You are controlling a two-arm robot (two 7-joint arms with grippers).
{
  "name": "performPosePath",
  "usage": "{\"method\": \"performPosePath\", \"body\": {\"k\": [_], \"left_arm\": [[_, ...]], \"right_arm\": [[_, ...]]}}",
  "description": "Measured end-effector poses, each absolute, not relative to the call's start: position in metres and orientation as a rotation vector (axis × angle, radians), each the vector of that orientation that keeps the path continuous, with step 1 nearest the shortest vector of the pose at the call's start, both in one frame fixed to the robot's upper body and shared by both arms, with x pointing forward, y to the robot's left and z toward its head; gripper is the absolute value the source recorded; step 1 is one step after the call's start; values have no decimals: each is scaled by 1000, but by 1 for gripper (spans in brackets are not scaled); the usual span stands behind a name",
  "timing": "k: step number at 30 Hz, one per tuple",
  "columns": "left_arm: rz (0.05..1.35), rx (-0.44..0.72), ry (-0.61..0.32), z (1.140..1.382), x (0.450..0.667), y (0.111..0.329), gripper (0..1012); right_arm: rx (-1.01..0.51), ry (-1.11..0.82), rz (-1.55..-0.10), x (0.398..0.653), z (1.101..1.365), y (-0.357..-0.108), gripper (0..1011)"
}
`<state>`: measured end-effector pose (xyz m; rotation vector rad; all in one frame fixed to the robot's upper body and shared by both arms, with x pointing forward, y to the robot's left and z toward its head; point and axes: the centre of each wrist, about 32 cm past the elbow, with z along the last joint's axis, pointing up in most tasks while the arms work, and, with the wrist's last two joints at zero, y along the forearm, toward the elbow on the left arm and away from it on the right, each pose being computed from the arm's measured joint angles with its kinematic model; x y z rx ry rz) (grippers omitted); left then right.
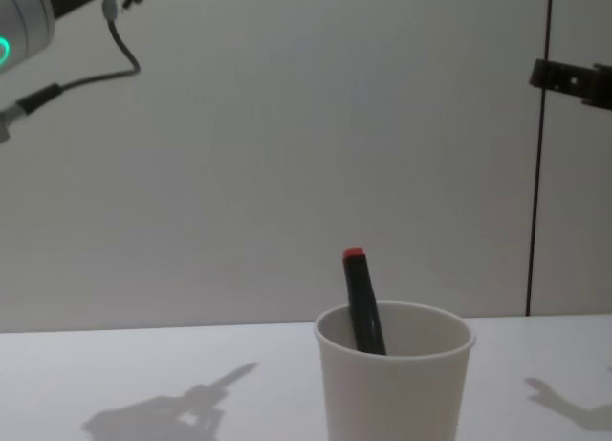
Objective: Place the pen into the pen holder.
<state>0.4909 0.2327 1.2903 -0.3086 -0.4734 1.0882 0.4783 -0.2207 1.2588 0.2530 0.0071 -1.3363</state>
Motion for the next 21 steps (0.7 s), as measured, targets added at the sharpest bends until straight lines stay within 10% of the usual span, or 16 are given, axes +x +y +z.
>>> {"method": "performPosePath", "body": {"k": [21], "left_arm": [[1035, -119, -344, 1257, 487, 215, 139]], "right_arm": [[288, 130, -1168, 463, 1237, -214, 1001]]}}
